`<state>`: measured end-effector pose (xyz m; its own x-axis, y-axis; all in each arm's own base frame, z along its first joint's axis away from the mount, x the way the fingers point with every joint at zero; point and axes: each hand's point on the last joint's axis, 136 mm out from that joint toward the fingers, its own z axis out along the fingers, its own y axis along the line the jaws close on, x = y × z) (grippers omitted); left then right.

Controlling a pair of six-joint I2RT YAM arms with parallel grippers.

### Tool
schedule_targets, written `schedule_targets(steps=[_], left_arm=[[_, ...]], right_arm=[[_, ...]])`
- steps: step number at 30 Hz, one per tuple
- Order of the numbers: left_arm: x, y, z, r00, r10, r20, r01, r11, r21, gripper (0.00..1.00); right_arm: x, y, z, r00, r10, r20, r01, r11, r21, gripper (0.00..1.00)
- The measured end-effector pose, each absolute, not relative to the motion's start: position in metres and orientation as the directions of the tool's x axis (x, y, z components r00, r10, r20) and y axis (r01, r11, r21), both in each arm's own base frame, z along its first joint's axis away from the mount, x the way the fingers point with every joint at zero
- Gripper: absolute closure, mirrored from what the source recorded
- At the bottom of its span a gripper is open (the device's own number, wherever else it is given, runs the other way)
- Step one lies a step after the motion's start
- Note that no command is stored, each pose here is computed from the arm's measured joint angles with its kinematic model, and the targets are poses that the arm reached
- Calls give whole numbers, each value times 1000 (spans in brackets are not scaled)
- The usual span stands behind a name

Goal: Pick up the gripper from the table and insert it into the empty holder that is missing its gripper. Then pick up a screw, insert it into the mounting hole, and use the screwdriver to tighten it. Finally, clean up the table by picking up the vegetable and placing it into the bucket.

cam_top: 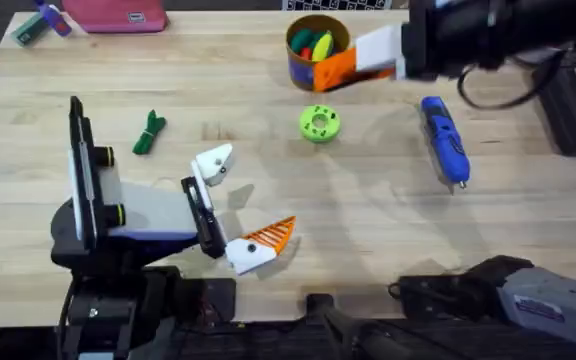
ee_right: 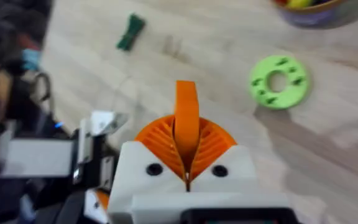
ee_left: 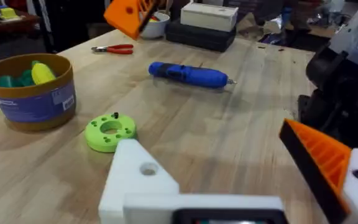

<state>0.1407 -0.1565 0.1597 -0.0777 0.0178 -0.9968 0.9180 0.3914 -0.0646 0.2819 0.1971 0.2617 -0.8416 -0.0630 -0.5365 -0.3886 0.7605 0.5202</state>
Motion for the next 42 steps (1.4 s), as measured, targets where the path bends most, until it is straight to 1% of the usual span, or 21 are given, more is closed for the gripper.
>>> schedule_targets(steps=[3,7,8,9,14,19,22,30,35,39,42], left_arm=[[141,-157,160,-78,18,-997,918,391,-65,14],[141,-157,160,-78,18,-997,918,391,-65,14],[141,-157,160,-78,18,-997,918,391,-65,13],[141,-157,160,-78,18,-997,918,391,-65,13],[141,-157,160,-77,18,-997,918,391,-64,14],[141,-157,160,-78,18,-997,918,391,-65,14],[141,-157,160,-78,18,-997,918,391,-65,15],[140,-157,160,-78,18,-997,919,390,-65,15],[140,-157,160,-78,18,-997,919,389,-65,13],[140,-157,160,-78,18,-997,919,389,-65,14],[140,-157,160,-78,18,-997,919,389,-65,14]], right_arm=[[265,213,257,-847,-59,-528,-431,659,617,992],[248,229,245,-867,-49,-497,-446,523,726,992],[244,232,241,-874,-47,-484,-441,493,750,992],[234,239,225,-903,-46,-428,-407,415,813,992],[220,249,213,-929,-70,-363,-367,282,886,992],[206,254,206,-948,-137,-287,-308,172,936,992],[203,257,202,-951,-175,-255,-279,128,952,992],[201,267,186,-932,-285,-226,-240,14,971,992],[195,277,167,-922,-347,-172,-183,0,983,992],[196,281,154,-925,-355,-137,-152,14,988,992],[202,283,151,-926,-345,-155,-169,13,985,992]])
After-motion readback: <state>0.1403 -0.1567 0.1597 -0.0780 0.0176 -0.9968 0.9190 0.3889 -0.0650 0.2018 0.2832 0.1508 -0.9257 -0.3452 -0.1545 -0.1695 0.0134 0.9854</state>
